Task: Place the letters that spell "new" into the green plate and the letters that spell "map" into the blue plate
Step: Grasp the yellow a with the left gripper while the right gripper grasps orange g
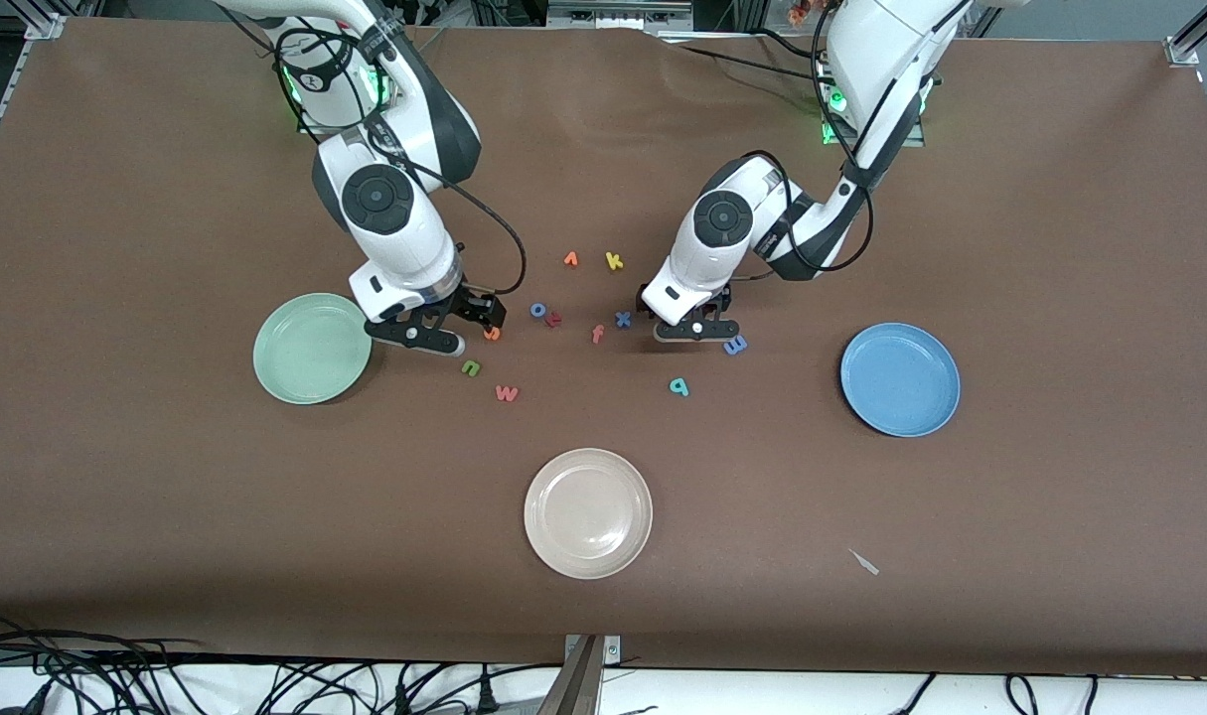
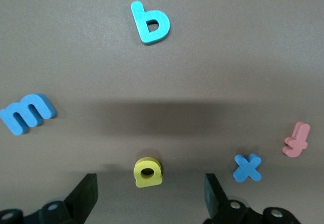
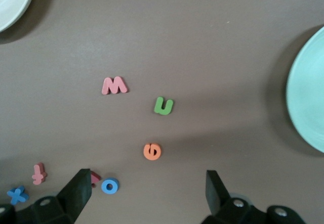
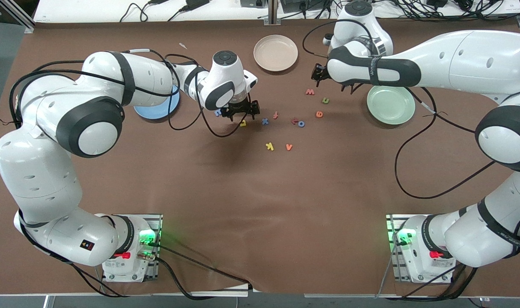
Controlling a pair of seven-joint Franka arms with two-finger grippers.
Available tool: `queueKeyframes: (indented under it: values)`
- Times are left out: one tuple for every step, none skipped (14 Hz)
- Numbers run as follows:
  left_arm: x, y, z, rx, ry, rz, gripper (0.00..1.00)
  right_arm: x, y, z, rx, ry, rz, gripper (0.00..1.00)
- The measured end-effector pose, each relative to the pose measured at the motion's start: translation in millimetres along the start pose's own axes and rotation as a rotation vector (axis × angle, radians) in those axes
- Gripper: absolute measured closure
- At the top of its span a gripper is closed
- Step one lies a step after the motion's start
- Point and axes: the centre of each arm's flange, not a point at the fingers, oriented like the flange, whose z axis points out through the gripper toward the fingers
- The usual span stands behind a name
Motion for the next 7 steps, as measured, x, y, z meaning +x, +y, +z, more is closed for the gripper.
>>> queueKeyframes:
  values:
    - [0.1, 1.1, 2.3, 0.000, -0.003, 0.001, 0.11, -3.2, -4.2, 4.2, -0.006, 0.006, -0.001, 0.00]
    - [-0.6, 2.9, 4.7, 0.000, -0.005, 0.003, 0.11, -5.6, -7.5, 9.2, -0.016, 0.015, 0.003, 0.00]
    - [-1.3, 4.4, 6.9, 0.002, -0.007, 0.008, 0.15, -7.5, -10.7, 15.2, -0.020, 0.023, 0.006, 0.00]
    - [-2.6, 5.4, 8.7, 0.008, -0.005, 0.019, 0.17, -9.9, -15.1, 24.8, -0.021, 0.029, 0.008, 0.00]
    - [-3.2, 5.8, 9.9, 0.014, -0.002, 0.029, 0.18, -12.5, -19.5, 34.6, -0.018, 0.034, 0.012, 0.00]
    - [-3.7, 5.7, 11.4, 0.017, -0.003, 0.033, 0.18, -15.4, -24.4, 45.4, -0.011, 0.039, 0.024, 0.00]
    - [-4.2, 5.6, 13.3, 0.020, -0.005, 0.034, 0.20, -19.7, -30.0, 57.4, -0.006, 0.041, 0.034, 0.00]
